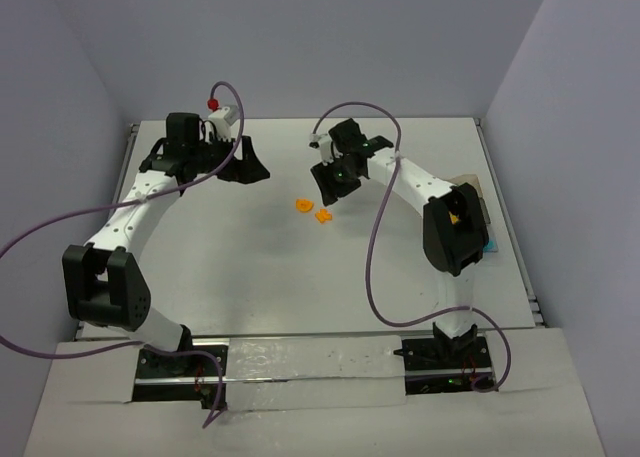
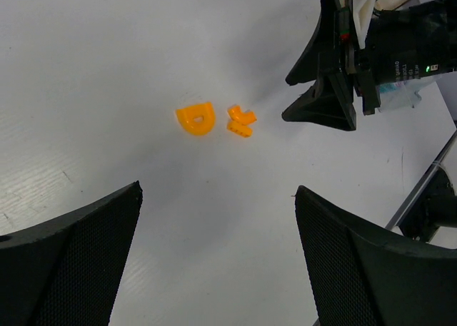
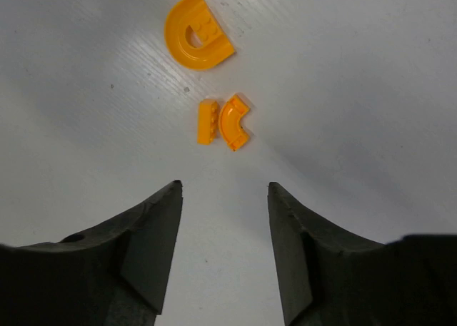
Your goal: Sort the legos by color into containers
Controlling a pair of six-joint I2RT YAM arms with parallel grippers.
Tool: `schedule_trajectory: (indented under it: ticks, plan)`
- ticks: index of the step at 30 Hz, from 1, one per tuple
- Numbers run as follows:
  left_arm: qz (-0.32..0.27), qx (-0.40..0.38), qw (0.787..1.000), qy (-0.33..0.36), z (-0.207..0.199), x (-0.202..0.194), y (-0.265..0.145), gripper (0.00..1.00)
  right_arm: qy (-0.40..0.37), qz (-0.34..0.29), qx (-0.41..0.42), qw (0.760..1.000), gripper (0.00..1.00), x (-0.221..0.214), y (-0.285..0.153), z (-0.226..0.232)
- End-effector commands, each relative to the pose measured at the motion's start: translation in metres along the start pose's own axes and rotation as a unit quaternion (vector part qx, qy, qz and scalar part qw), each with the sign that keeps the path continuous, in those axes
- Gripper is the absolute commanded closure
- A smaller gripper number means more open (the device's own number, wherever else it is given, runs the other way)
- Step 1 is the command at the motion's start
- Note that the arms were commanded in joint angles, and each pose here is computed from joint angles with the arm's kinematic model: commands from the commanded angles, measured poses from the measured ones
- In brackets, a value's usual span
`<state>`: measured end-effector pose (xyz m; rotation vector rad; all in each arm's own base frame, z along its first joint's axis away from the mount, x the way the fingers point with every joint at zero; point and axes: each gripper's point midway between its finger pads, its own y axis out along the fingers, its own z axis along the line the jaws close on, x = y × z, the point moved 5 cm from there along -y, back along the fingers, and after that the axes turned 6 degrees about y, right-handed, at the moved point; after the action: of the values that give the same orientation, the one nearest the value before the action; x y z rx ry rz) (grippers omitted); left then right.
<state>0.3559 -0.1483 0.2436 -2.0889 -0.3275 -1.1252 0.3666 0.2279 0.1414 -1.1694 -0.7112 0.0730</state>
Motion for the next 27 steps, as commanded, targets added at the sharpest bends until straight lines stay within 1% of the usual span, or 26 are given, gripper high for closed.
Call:
schedule_trajectory:
  ticks: [1,5,9,12,13,15,19,27]
  plan:
    - [-0.029,0.000,1.000,-0.003,0.005,0.023,-0.004,0.05,-0.004,-0.015,-0.011,1.000,0.44,0.024,0.015,0.016]
    - [-0.030,0.006,1.000,-0.001,0.007,0.024,-0.005,0.05,-0.009,0.000,-0.016,1.000,0.47,0.021,0.026,0.022]
    - [-0.031,0.005,1.000,-0.002,0.008,0.023,-0.006,0.06,-0.018,0.012,-0.012,1.000,0.53,0.014,0.033,0.033]
    - [-0.031,0.003,1.000,-0.004,0.008,0.023,-0.005,0.05,-0.024,0.018,-0.012,0.999,0.54,0.010,0.036,0.037]
    - [-0.032,0.002,0.999,-0.004,0.007,0.024,-0.005,0.05,-0.023,0.023,-0.010,0.999,0.57,0.007,0.039,0.038]
    - [-0.034,0.002,0.999,-0.005,0.007,0.025,-0.006,0.05,-0.023,0.028,-0.012,0.999,0.60,0.004,0.043,0.039]
    - [-0.036,0.001,0.999,-0.004,0.006,0.027,-0.007,0.05,-0.020,0.037,-0.025,0.999,0.61,0.002,0.054,0.035]
    - [-0.035,0.001,0.999,-0.004,0.006,0.027,-0.007,0.05,-0.016,0.045,-0.041,0.998,0.63,0.001,0.062,0.030]
